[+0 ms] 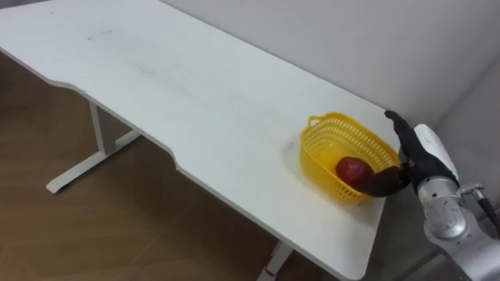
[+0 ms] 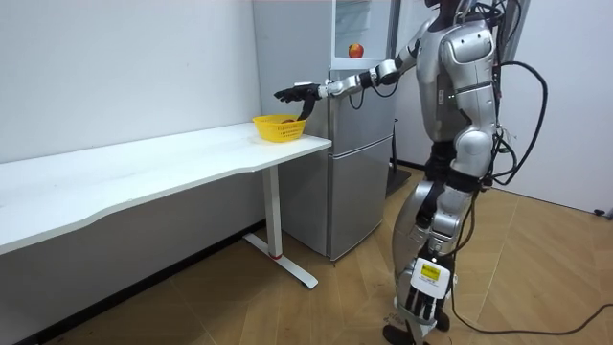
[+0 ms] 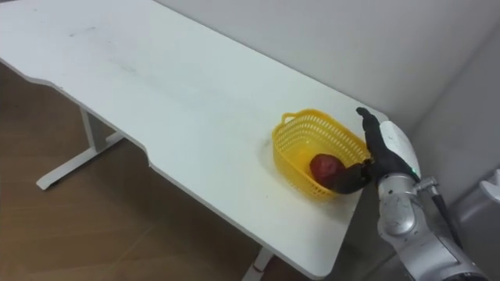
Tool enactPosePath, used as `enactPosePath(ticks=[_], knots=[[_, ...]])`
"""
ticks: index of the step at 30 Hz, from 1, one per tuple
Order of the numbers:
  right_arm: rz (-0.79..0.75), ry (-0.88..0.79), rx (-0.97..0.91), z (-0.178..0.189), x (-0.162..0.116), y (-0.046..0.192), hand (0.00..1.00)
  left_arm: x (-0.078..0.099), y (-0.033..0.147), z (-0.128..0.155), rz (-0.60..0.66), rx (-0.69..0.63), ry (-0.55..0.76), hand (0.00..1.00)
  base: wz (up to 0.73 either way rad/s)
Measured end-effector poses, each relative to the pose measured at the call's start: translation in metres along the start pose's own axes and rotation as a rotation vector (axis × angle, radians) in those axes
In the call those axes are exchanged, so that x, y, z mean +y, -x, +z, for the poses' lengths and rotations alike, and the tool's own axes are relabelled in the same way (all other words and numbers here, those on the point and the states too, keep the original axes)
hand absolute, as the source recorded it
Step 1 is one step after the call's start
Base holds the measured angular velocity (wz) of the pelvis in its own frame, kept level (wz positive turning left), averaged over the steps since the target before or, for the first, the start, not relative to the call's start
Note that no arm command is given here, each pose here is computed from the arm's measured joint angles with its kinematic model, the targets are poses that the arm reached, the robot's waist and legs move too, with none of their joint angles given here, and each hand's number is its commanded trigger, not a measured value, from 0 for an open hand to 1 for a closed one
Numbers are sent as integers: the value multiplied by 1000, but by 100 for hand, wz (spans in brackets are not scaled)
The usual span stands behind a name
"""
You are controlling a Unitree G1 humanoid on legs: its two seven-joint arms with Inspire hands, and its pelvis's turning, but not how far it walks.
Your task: Retrieve from the upper fridge
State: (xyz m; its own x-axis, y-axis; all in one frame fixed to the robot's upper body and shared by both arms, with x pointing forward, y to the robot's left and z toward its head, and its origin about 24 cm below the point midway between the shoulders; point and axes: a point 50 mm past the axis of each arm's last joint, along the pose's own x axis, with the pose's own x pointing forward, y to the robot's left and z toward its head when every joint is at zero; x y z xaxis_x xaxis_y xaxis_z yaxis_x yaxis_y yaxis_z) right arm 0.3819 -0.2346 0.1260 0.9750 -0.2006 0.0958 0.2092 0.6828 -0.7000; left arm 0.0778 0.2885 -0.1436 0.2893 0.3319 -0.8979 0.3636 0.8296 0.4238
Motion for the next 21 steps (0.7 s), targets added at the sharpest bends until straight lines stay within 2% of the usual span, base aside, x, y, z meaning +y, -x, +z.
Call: enactPosePath(ticks=[4,8,14,21], knots=[[40,-21,-3,2,2,0,0,-1,1,-12,0,30,29,0,-5],[89,-58,-81,22,4,1,0,-3,4,-25,-14,63,39,0,-5],[173,-111,-175,42,7,9,0,-4,5,-30,-19,74,56,0,-2],[309,-166,-223,49,18,20,0,-4,6,-38,-28,92,83,0,1]])
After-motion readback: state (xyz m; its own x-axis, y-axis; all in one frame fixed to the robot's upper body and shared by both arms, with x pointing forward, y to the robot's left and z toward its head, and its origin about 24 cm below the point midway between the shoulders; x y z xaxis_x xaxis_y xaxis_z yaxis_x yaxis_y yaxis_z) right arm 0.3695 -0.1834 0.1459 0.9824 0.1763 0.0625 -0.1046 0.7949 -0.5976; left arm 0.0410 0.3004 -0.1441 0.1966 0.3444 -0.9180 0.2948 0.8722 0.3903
